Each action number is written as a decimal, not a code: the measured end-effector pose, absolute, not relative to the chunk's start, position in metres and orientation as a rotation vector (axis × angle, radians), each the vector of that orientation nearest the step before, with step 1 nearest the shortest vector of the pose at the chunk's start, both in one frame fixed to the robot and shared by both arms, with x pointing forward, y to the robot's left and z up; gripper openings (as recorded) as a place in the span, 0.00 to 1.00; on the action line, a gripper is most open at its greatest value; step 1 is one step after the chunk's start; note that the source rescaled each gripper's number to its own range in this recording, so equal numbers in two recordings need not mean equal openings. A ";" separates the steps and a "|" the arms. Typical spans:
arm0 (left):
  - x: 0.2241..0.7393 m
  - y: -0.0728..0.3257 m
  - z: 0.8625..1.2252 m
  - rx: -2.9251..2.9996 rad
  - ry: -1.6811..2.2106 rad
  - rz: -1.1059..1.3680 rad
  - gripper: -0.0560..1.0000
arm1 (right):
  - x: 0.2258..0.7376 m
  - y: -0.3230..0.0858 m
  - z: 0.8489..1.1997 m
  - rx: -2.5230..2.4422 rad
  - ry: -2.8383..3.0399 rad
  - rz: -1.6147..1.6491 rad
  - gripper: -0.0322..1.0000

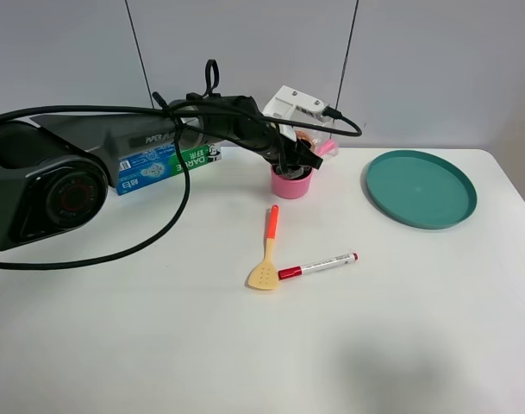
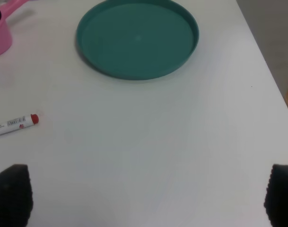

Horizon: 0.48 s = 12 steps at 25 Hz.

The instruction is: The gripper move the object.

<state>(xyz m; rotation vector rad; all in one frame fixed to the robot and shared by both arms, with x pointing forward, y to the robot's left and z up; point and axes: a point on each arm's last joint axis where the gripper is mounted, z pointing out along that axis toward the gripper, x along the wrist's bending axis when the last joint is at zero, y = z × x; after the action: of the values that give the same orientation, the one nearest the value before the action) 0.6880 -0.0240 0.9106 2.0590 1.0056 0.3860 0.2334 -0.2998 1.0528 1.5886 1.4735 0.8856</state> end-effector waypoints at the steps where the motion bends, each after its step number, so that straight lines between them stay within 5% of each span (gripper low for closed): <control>1: 0.688 -0.025 0.908 2.063 1.008 0.382 0.06 | 0.233 -0.300 1.053 1.589 1.473 0.886 1.00; 12: 0.689 -0.025 0.894 2.063 1.018 0.388 0.06 | 0.233 -0.300 1.053 1.589 1.473 0.886 1.00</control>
<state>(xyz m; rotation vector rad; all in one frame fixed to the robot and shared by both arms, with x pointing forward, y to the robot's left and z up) 0.6894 -0.0251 0.8937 2.0630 1.0176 0.3880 0.2334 -0.2998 1.0528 1.5886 1.4735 0.8856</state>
